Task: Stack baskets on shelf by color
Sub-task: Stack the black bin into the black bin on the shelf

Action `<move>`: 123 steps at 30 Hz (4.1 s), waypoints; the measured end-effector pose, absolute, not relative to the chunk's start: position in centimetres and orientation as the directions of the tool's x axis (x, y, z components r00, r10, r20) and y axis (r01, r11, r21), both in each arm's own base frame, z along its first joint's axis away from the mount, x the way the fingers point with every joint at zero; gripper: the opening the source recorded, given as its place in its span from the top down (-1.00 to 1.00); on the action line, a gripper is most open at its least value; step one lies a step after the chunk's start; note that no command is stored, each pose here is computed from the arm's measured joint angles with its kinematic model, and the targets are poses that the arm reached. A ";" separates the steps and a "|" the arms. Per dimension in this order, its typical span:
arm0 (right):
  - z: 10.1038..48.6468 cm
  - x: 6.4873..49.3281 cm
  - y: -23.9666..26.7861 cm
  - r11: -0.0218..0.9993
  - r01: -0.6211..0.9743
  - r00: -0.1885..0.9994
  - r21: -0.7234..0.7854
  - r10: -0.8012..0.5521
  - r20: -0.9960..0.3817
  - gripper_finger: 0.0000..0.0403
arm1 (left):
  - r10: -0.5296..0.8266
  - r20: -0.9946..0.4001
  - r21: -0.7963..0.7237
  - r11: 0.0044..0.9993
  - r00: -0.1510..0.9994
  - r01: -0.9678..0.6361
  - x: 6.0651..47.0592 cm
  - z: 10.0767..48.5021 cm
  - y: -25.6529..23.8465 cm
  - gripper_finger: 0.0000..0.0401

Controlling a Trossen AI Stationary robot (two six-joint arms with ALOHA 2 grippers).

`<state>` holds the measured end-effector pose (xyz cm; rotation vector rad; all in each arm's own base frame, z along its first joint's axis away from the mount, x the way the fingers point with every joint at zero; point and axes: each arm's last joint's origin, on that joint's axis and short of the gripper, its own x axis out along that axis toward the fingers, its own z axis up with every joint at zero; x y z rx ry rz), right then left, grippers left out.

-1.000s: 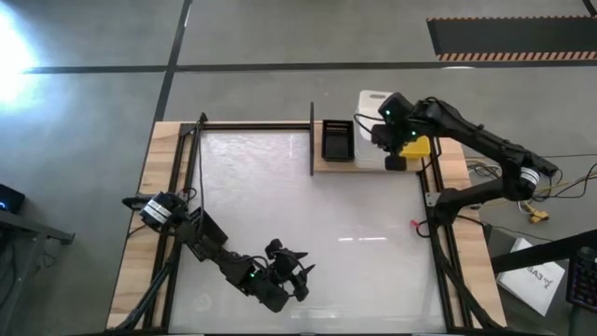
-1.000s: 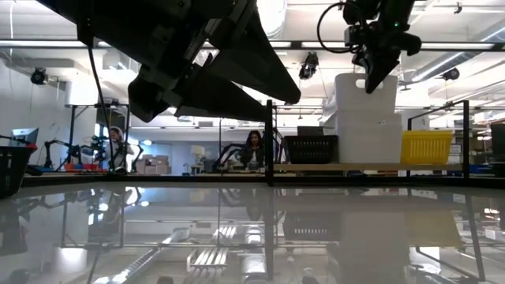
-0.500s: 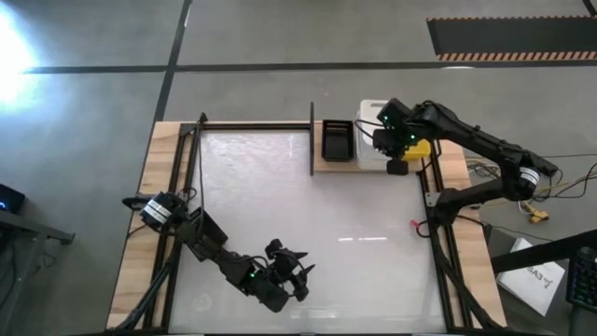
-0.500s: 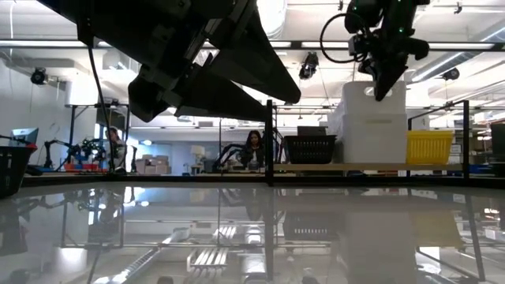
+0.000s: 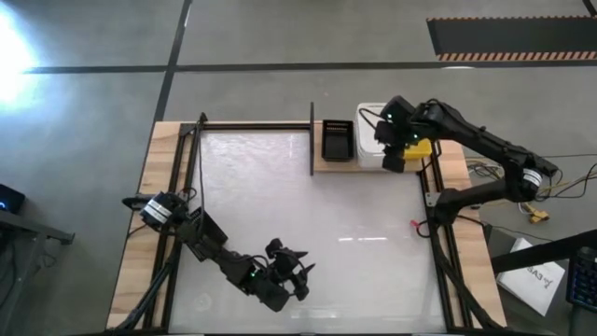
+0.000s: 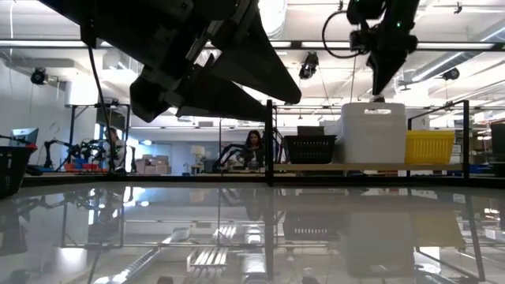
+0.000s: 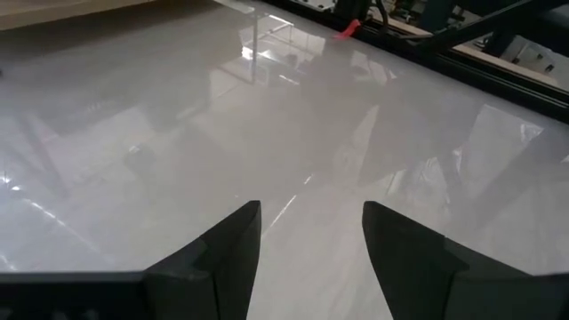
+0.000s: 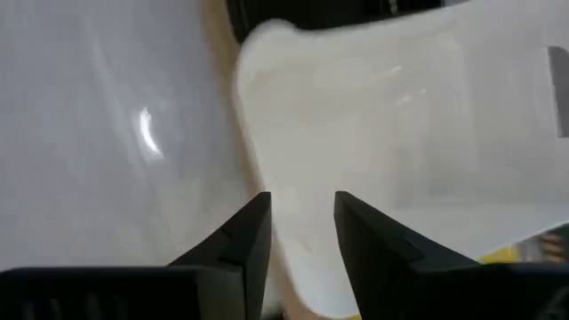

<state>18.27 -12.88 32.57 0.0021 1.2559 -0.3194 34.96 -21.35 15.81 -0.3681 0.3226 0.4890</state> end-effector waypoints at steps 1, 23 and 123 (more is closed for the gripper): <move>32.7 18.3 -12.5 0.955 0.254 0.301 -0.153 -0.228 -0.926 0.42 | 0.395 -0.384 -0.261 0.821 0.835 -0.508 35.0 15.8 -21.3 0.09; 16.6 18.2 4.4 0.992 -0.010 0.896 0.129 0.066 -0.440 0.81 | 0.317 -0.685 0.010 0.905 0.657 -0.426 30.0 29.7 -22.0 0.09; 9.1 12.3 19.9 0.991 0.020 0.875 0.134 0.047 -0.481 0.81 | 0.348 -0.673 0.381 0.920 0.652 -0.097 45.7 27.5 14.1 1.00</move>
